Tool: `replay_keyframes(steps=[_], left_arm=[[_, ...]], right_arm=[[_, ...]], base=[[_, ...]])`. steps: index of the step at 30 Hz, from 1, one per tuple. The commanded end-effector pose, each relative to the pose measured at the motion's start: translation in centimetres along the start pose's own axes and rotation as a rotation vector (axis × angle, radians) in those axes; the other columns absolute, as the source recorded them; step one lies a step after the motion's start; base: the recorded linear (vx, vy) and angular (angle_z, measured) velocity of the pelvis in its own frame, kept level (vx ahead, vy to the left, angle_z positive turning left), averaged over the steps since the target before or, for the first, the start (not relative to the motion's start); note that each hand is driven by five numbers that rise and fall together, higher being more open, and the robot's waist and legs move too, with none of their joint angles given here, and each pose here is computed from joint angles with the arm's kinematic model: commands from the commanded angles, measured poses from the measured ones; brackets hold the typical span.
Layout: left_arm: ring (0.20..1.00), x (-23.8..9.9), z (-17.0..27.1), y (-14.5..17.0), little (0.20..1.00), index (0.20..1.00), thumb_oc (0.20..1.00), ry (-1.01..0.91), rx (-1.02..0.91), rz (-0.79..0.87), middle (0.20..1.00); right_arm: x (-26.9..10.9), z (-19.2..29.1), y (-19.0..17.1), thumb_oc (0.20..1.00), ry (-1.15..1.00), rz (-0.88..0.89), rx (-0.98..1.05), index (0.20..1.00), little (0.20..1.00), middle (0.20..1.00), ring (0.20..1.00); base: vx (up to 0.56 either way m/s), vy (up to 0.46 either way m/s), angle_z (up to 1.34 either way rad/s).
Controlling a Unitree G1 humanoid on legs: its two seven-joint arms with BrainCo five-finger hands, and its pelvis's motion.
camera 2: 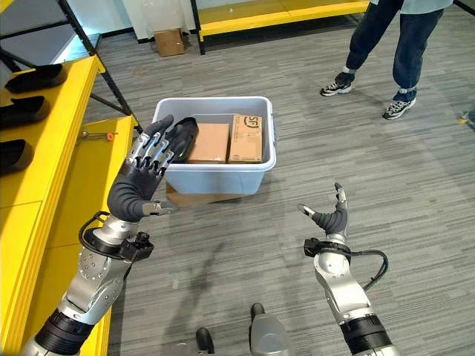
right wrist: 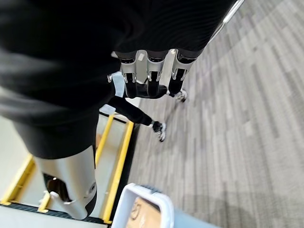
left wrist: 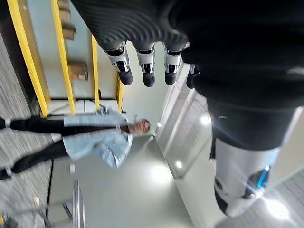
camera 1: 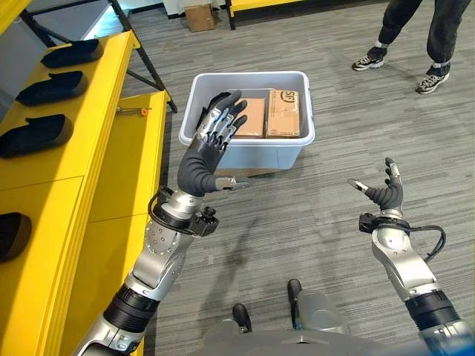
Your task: Move parts from the plastic box to the shelf.
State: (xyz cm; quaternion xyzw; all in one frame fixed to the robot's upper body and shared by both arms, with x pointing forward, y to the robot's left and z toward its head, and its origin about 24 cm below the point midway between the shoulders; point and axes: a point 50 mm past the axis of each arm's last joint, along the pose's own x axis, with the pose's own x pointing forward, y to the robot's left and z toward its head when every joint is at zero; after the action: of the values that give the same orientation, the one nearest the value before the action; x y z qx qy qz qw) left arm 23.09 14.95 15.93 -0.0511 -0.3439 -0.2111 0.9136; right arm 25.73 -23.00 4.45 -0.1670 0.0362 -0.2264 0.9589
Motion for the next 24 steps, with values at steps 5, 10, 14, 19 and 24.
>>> replay_keyframes(steps=[5,10,14,19,24], left_arm=[[1.0,-0.3,1.3,0.6,1.0,1.0,1.0,-0.065,0.016,0.015,1.0],[1.0,-0.4,1.1,1.1,1.0,1.0,1.0,-0.047,0.014,0.049,1.0],[1.0,-0.2,0.5,1.5,1.0,1.0,1.0,-0.018,0.013,0.037,1.0],[1.0,-1.6,-0.4,1.8,1.0,1.0,1.0,0.057,0.063,0.034,1.0],[1.0,-1.0,-0.7,1.8,1.0,1.0,1.0,0.099,0.09,-0.047,1.0]], right_arm=[[0.5,3.4,0.7,1.0,-0.169,0.062,0.03,1.0,1.0,1.0,1.0],[0.1,3.3,1.1,1.0,-0.177,0.159,0.018,1.0,1.0,1.0,1.0],[-0.3,3.1,1.9,1.0,-0.187,0.186,0.059,1.0,1.0,1.0,1.0],[-1.7,2.9,3.1,1.0,-0.187,0.249,0.115,1.0,1.0,1.0,1.0],[-1.0,4.3,3.4,1.0,-0.204,0.22,0.193,1.0,1.0,1.0,1.0]], base=[[0.09,-0.191,0.05],[0.09,-0.249,0.04],[0.16,-0.132,0.34],[0.5,0.217,-0.19],[0.31,0.285,-0.57]])
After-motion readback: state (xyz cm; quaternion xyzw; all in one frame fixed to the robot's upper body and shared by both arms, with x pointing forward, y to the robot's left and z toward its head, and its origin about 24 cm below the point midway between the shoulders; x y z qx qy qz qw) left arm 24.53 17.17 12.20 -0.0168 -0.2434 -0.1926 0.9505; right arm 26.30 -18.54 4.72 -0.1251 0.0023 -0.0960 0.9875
